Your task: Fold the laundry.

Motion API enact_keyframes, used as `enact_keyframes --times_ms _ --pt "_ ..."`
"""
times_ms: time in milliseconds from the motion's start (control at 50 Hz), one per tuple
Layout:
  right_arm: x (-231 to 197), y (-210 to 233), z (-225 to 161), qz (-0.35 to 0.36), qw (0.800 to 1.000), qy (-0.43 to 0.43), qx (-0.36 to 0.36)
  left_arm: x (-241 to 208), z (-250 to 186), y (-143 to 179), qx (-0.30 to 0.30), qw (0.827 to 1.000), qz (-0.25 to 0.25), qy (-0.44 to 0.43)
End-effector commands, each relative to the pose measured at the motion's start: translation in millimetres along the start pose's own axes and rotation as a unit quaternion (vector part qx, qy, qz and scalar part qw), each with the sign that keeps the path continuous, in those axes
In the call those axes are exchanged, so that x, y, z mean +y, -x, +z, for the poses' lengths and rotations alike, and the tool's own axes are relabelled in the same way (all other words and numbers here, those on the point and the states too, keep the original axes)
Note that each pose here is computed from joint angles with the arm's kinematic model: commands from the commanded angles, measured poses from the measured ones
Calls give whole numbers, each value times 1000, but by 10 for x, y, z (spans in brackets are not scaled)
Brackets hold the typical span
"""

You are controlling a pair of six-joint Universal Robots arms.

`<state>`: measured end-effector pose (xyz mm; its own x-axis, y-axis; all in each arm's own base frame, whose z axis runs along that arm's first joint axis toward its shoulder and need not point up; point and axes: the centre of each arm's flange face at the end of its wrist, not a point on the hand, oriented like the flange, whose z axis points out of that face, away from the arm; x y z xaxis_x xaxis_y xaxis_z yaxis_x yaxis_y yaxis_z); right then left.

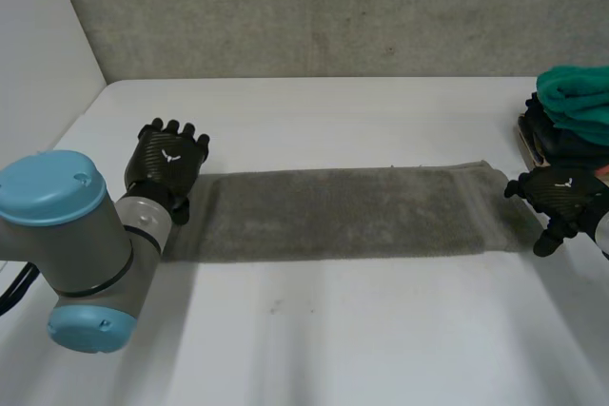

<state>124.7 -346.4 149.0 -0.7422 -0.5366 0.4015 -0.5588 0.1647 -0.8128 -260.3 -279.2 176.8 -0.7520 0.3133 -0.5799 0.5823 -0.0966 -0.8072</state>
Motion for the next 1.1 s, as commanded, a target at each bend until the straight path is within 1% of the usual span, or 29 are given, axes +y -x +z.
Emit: enact_keyframes --times_ms 20,280,360,420,540,580,640,660,720,780,800,820,860,880,900,940,960,980,1040,1060,1100 --pt "5 22 31 -4 1000 -6 -9 18 -5 -5 1 1000 0 3" --pt "197 77 245 5 1000 10 -27 30 -1 -7 2 1000 0 4" --pt "191 29 290 1 1000 4 -17 27 -3 -11 2 1000 0 4" --pt "198 -61 296 -9 1000 3 14 20 -7 -12 2 1000 0 3" --pt "190 -243 223 -30 995 34 85 -31 -20 31 -3 1000 -1 -4" --pt "199 -472 124 -56 989 52 126 -42 -24 46 -5 1000 -1 -6" --pt "277 -685 23 -94 980 80 159 -53 -29 55 -6 1000 -1 -7" --pt "310 -803 -24 -115 973 95 174 -54 -32 64 -7 1000 -1 -6" --pt "290 -776 -28 -143 970 100 170 -67 -44 84 -9 1000 -1 -6" --pt "-44 -491 37 -160 975 51 147 -75 -79 99 -10 1000 -2 -6" --pt "-145 -402 48 -161 976 34 141 -85 -88 114 -11 1000 -2 -8" --pt "-341 -239 58 -159 979 1 129 -95 -101 123 -12 1000 -2 -9" --pt "-517 -68 64 -153 981 -31 115 -118 -130 147 -15 1000 -3 -12" --pt "-606 17 64 -153 981 -47 108 -130 -138 158 -16 1000 -4 -14" --pt "-791 237 62 -158 980 -83 90 -135 -145 171 -19 1000 -4 -14" --pt "-1007 507 45 -167 975 -128 68 -157 -163 227 -26 1000 -5 -16" --pt "-1119 653 28 -174 971 -152 57 -162 -163 251 -29 999 -5 -18" --pt "-1329 997 -27 -189 960 -203 29 -167 -167 274 -33 999 -6 -18" --pt "-1525 1439 -102 -206 942 -265 -9 -205 -200 341 -41 999 -7 -23" --pt "-1609 1769 -144 -218 926 -306 -40 -215 -206 355 -43 999 -8 -25" --pt "-1639 2099 -178 -227 909 -341 -76 -236 -225 371 -45 999 -11 -28"
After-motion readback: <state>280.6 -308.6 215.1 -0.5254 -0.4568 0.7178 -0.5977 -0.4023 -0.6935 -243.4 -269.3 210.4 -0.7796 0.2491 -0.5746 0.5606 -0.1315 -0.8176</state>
